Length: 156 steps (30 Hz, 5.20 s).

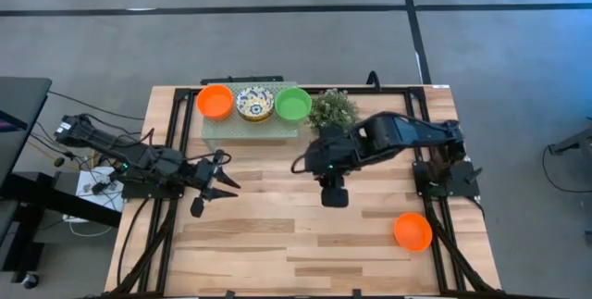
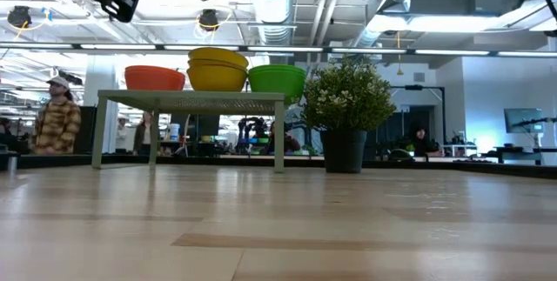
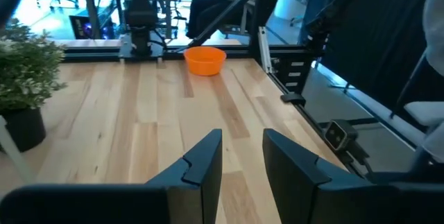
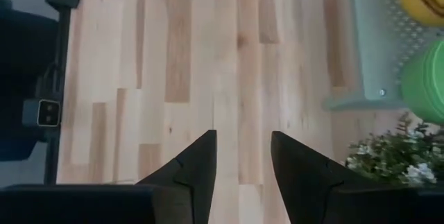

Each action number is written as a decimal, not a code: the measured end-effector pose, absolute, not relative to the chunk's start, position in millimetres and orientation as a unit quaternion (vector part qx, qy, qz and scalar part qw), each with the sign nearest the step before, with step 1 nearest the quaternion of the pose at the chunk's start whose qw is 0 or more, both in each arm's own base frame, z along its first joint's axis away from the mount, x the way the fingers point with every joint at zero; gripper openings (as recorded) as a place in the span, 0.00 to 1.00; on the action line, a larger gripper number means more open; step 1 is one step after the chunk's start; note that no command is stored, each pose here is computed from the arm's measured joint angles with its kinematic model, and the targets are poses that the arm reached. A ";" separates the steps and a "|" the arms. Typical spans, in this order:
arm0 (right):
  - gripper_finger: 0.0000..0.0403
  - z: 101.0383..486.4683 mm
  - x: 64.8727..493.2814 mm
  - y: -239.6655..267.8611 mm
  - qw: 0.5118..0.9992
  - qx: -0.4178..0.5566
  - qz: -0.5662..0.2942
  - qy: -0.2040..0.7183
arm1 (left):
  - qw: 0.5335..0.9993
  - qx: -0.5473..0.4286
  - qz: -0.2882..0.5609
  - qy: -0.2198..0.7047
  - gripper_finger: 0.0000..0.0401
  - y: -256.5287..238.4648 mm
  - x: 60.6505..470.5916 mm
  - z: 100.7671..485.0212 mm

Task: Pick & Place Mini bowls
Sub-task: Stack the orange bowl on top of the stacked orange bowl on the shelf

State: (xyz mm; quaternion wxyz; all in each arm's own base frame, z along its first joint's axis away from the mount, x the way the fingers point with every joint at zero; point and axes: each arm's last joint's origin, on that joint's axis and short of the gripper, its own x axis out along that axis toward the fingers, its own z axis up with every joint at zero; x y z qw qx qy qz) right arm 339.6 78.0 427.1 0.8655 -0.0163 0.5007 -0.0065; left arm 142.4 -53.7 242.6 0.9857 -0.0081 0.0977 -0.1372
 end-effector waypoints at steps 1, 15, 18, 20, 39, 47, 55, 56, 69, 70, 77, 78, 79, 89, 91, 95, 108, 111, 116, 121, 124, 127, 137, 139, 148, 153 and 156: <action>0.33 426.4 338.2 79.8 0.866 -0.018 -0.005 0.499 | 0.985 -0.007 -0.142 0.098 0.26 -55.1 141.8 242.6; 0.32 413.3 254.6 52.4 0.930 0.052 -0.050 0.361 | 0.982 -0.006 -0.169 0.087 0.26 -64.6 138.2 244.8; 0.32 379.3 240.4 53.6 0.943 0.076 -0.039 0.322 | 0.984 -0.006 -0.158 0.078 0.26 -64.1 138.6 246.3; 0.32 356.0 233.3 54.5 0.948 0.097 -0.033 0.303 | 0.986 -0.005 -0.150 0.078 0.26 -63.6 138.8 246.4; 0.32 262.3 202.0 86.6 0.826 0.337 -0.069 0.446 | 0.987 -0.007 -0.142 0.078 0.26 -63.2 138.9 246.3; 0.32 233.8 179.6 120.8 0.640 0.456 -0.190 0.588 | 0.987 -0.008 -0.142 0.078 0.26 -63.2 138.9 246.3; 0.32 206.9 165.8 157.7 0.505 0.469 -0.278 0.669 | 0.987 -0.008 -0.142 0.078 0.26 -63.2 138.9 246.3; 0.32 204.2 164.5 160.8 0.500 0.466 -0.287 0.671 | 0.987 -0.008 -0.142 0.078 0.26 -63.2 138.9 246.3; 0.32 171.8 171.0 177.1 0.491 0.421 -0.321 0.691 | 0.987 -0.004 -0.142 0.077 0.26 -63.2 138.9 246.3; 0.32 170.5 171.8 176.5 0.493 0.417 -0.320 0.694 | 0.987 -0.004 -0.142 0.077 0.26 -63.2 138.9 246.3; 0.32 162.5 177.3 174.1 0.526 0.399 -0.335 0.673 | 0.987 -0.003 -0.142 0.077 0.26 -63.2 138.9 246.4; 0.32 160.2 177.7 174.4 0.533 0.393 -0.340 0.668 | 0.987 -0.003 -0.142 0.077 0.26 -63.1 138.9 246.4; 0.32 158.2 178.4 174.9 0.533 0.392 -0.342 0.667 | 0.987 -0.003 -0.142 0.077 0.26 -63.2 138.9 246.4; 0.22 149.0 189.7 179.5 0.550 0.365 -0.265 0.703 | 0.987 -0.005 -0.142 0.076 0.26 -63.2 138.9 246.6; 0.15 149.5 191.2 177.2 0.551 0.363 -0.263 0.704 | 0.987 -0.005 -0.142 0.076 0.26 -63.2 138.9 246.6; 0.02 150.1 195.5 172.8 0.558 0.355 -0.243 0.710 | 0.987 -0.005 -0.142 0.075 0.26 -63.2 139.0 246.8; 0.02 214.8 275.2 154.7 0.771 0.273 -0.090 0.568 | 0.985 0.046 -0.156 0.061 0.26 -64.5 140.4 247.8; 0.01 239.1 297.5 151.1 0.846 0.198 -0.026 0.494 | 0.981 0.044 -0.179 0.054 0.26 -67.1 142.6 248.4; 0.00 257.6 324.9 139.5 0.901 0.108 0.053 0.417 | 0.977 0.045 -0.201 0.061 0.26 -72.5 150.6 244.0; 0.00 253.6 339.0 125.8 0.913 0.035 0.092 0.396 | 0.976 0.048 -0.197 0.077 0.26 -75.4 160.2 237.0; 0.00 247.7 348.1 118.2 0.916 -0.022 0.109 0.386 | 0.978 0.047 -0.187 0.076 0.26 -74.8 166.4 235.5; 0.00 236.5 361.3 115.9 0.914 -0.093 0.162 0.361 | 0.979 0.048 -0.180 0.086 0.26 -72.4 171.1 231.9; 0.00 212.5 401.0 113.8 0.882 -0.234 0.247 0.327 | 0.974 0.040 -0.187 0.117 0.26 -62.1 190.0 227.5; 0.00 211.9 410.5 112.4 0.875 -0.245 0.257 0.329 | 0.972 0.039 -0.192 0.129 0.26 -60.7 196.0 224.6; 0.00 214.2 435.0 108.3 0.840 -0.236 0.283 0.399 | 0.955 0.026 -0.233 0.184 0.26 -57.0 206.3 206.8; 0.00 223.3 442.7 109.1 0.837 -0.226 0.308 0.391 | 0.947 0.033 -0.237 0.213 0.26 -57.4 207.8 198.1; 0.00 224.2 442.8 108.8 0.837 -0.226 0.307 0.392 | 0.945 0.033 -0.241 0.218 0.26 -58.0 209.2 196.0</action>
